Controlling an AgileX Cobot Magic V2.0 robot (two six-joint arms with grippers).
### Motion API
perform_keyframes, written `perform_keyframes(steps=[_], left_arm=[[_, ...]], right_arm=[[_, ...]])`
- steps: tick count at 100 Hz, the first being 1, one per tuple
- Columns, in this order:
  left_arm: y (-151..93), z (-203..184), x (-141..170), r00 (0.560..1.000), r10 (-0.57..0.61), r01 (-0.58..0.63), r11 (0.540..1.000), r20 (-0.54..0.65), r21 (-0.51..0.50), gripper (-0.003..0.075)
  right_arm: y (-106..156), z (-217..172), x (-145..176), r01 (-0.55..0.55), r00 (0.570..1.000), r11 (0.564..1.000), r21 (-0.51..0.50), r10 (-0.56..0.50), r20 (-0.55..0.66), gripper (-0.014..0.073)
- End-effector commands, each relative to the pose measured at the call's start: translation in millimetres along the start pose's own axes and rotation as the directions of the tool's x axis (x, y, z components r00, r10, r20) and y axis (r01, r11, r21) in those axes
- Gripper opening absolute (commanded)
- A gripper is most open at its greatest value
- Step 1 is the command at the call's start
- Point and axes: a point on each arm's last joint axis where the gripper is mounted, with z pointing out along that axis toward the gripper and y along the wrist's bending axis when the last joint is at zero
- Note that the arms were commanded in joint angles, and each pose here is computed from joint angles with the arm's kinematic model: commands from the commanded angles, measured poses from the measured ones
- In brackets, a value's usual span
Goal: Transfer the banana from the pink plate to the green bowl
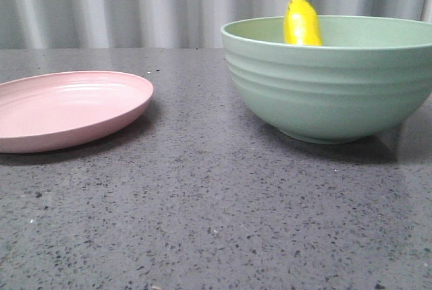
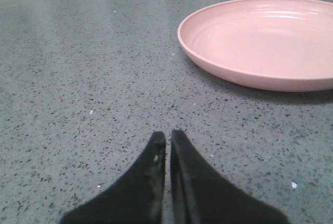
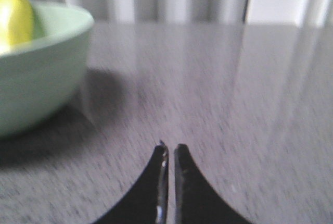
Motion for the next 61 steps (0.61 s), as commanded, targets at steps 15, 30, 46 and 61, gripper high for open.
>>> perform_keyframes(steps=[15, 30, 46, 61], left_arm=[[0.2, -1.2, -3.1, 0.997, -0.012, 0.012, 1.000, 0.080, -0.003, -0.0020], [0.2, -1.2, -3.1, 0.997, -0.012, 0.012, 1.000, 0.080, -0.003, -0.0020], [0.2, -1.2, -3.1, 0.997, -0.012, 0.012, 1.000, 0.080, -0.003, -0.0020], [0.2, -1.2, -3.1, 0.997, -0.012, 0.012, 1.000, 0.080, -0.003, -0.0020]], right_arm=[[-0.4, 0.0, 12.2, -0.007, 0.998, 1.000, 0.013, 0.008, -0.067, -0.0070], [-0.4, 0.0, 12.2, -0.007, 0.998, 1.000, 0.013, 0.008, -0.067, -0.0070], [-0.4, 0.0, 12.4, -0.007, 0.998, 1.000, 0.013, 0.008, -0.069, -0.0070], [-0.4, -0.1, 11.8, -0.007, 0.998, 1.000, 0.013, 0.008, -0.067, -0.0070]])
